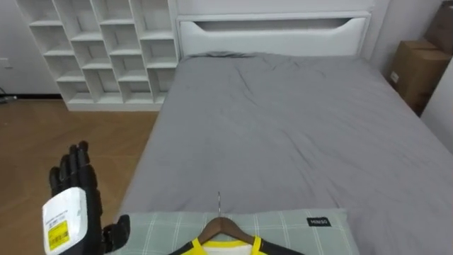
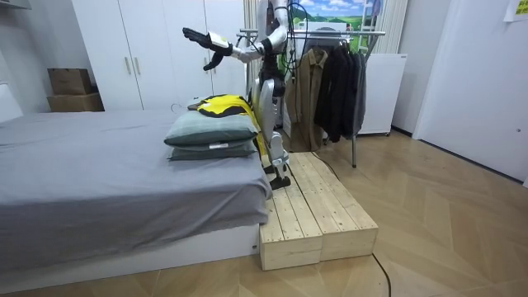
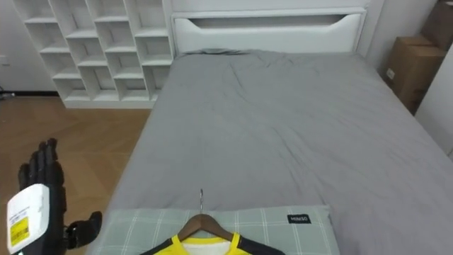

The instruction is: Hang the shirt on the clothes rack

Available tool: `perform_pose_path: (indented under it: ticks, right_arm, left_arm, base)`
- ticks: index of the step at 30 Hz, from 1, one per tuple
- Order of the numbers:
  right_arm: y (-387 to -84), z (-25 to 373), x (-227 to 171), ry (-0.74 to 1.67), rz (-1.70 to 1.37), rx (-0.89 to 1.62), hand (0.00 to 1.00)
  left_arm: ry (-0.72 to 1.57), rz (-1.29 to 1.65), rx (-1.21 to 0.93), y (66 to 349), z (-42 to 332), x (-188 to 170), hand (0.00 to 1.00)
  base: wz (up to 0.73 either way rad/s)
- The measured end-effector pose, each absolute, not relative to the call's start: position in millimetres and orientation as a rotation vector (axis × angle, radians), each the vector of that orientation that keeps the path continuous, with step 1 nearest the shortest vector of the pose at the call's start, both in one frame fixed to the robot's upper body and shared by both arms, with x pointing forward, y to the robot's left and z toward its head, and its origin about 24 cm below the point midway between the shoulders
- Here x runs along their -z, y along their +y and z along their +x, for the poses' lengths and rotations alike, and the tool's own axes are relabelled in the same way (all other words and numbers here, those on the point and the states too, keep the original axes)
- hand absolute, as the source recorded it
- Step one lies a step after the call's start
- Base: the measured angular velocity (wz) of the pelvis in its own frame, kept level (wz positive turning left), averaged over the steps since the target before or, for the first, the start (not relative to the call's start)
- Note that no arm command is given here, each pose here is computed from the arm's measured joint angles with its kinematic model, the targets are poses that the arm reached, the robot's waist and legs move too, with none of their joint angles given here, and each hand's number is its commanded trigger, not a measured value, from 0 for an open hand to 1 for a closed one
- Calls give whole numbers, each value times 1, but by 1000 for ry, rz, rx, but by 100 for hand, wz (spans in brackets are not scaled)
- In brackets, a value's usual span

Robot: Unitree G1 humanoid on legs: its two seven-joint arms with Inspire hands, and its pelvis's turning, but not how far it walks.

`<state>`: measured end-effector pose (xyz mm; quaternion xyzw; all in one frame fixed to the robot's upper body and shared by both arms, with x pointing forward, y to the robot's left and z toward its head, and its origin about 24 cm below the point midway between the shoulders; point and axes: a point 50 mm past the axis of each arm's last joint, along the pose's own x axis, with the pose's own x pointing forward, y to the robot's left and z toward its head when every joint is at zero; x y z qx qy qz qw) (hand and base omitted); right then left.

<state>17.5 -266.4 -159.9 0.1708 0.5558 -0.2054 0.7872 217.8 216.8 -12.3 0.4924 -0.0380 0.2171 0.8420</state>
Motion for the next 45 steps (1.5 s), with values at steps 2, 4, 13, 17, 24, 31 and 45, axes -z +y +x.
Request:
perform_pose_path:
  ticks: [2,4,13,17,24,31,45]
  right_arm:
    - [-268,21,159,1194,363,437,0]
    - [-269,21,159,1191,354,429,0]
    - [-271,34,158,1185,330,388,0]
    - [-273,38,157,1183,311,377,0]
    - [-277,42,155,1170,313,359,0]
    - [-276,49,154,1157,324,345,0]
    - [-273,44,156,1178,352,351,0]
  left_arm:
    - [-104,1087,-399,212,224,10,0]
    - [-130,1110,-348,205,230,7,0]
    - [-186,1144,-150,177,253,-3,0]
    - [-140,1171,-88,176,259,-1,0]
    - [87,1248,133,172,261,31,0]
    - [199,1309,241,175,256,44,0]
    - [448,1465,354,198,228,86,0]
  base:
    - [0]
    - [-5]
    - [-2]
    - [-1]
    - [0]
    - [0]
    - [-3]
